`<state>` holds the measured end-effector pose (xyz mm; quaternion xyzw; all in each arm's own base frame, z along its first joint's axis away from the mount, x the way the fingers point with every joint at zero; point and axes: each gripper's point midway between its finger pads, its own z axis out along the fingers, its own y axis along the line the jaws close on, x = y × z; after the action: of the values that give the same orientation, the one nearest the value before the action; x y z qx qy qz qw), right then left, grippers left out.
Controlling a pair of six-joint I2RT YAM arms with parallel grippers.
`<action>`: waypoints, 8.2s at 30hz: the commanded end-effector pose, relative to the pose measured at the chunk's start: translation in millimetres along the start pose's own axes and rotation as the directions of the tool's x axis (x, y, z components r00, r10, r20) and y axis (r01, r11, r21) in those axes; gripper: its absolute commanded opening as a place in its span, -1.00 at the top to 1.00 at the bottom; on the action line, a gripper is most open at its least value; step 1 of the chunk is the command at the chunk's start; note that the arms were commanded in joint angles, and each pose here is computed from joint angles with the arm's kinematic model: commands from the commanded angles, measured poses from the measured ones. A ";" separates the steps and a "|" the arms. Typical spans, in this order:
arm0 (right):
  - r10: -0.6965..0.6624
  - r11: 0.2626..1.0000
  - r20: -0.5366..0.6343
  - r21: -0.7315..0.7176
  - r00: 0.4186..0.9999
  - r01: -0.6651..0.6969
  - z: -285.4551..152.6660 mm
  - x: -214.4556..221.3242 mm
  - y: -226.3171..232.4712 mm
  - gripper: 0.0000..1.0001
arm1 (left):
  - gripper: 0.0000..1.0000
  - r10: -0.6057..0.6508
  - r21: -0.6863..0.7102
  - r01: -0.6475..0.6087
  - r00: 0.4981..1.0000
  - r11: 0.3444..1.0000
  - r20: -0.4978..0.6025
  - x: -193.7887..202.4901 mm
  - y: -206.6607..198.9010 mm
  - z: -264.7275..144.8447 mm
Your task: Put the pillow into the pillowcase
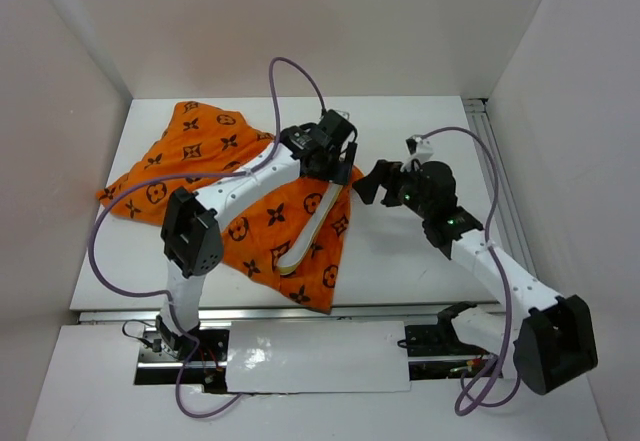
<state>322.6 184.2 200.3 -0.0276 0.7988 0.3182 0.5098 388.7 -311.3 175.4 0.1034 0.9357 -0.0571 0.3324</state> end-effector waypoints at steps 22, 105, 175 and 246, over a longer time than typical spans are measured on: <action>-0.037 0.995 -0.157 0.089 0.987 0.051 -39.2 48.1 -46.0 -1.00 | 1.00 0.072 -0.337 -0.119 0.986 0.934 -0.147 64.7 43.6 20.5; -0.047 0.999 0.226 0.000 0.973 0.048 -81.5 -54.3 17.9 1.00 | 1.00 -0.163 -0.584 0.082 0.983 0.807 -0.087 72.0 167.0 53.5; -0.053 0.975 -0.331 0.185 0.942 0.120 35.6 102.2 12.6 1.00 | -0.40 -0.093 0.024 0.099 0.979 0.995 -0.179 142.6 6.4 -9.5; -0.255 0.911 0.111 -0.307 0.961 0.277 -72.9 -85.0 163.4 1.00 | 1.00 -0.225 0.151 0.258 0.952 0.954 -0.205 101.1 -35.6 72.8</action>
<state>258.1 237.7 277.6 -0.1702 0.8038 0.2933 0.4888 337.9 -324.3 71.9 0.0352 0.9620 -0.1485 0.2266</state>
